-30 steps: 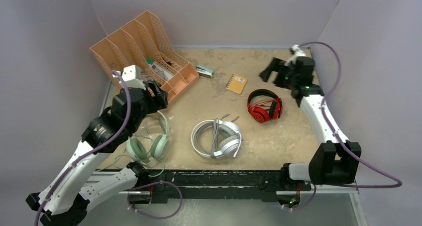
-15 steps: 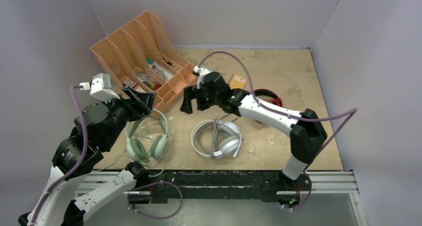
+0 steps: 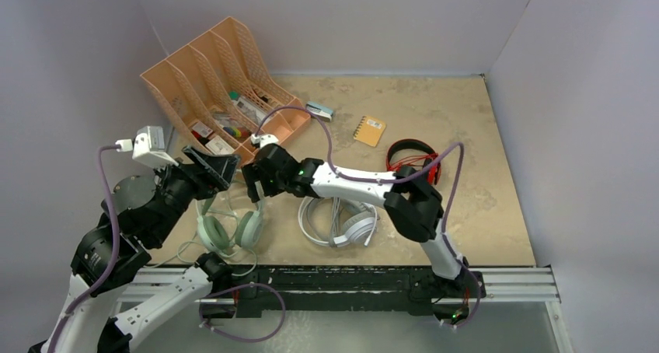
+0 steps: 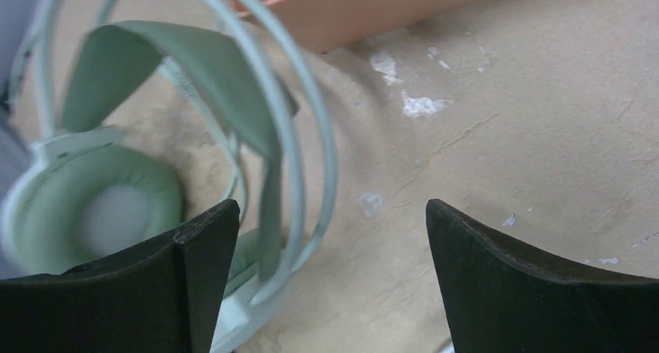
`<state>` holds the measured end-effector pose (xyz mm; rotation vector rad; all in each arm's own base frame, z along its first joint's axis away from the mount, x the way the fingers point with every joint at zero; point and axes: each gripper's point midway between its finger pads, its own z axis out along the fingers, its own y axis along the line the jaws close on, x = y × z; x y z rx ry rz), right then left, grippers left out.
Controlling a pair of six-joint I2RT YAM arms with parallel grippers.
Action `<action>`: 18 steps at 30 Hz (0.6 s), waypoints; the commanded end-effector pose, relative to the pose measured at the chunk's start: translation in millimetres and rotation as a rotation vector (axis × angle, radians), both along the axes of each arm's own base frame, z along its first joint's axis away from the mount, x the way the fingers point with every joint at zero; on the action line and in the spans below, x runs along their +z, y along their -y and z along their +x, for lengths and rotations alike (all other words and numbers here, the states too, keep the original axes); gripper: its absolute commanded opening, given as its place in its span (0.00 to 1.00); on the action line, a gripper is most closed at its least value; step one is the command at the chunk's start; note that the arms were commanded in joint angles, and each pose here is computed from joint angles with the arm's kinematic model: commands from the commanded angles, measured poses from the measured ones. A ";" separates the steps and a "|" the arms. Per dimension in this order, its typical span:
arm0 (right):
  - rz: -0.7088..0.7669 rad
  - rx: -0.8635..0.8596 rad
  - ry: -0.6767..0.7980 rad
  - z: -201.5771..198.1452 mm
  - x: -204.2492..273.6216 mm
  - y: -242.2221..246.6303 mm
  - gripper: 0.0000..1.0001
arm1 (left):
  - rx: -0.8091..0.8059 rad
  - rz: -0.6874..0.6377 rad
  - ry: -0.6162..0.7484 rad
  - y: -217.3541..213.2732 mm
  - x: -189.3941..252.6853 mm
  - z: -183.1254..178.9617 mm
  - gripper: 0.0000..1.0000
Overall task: Wrap the headphones
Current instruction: Pick up the headphones from the center of the board.
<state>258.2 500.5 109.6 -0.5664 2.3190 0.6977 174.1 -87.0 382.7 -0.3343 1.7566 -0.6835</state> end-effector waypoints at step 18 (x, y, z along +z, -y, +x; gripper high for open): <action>0.030 -0.082 0.115 10.0 25.3 -21.0 0.23 | 0.001 0.039 0.013 -7.1 -6.0 -4.6 0.68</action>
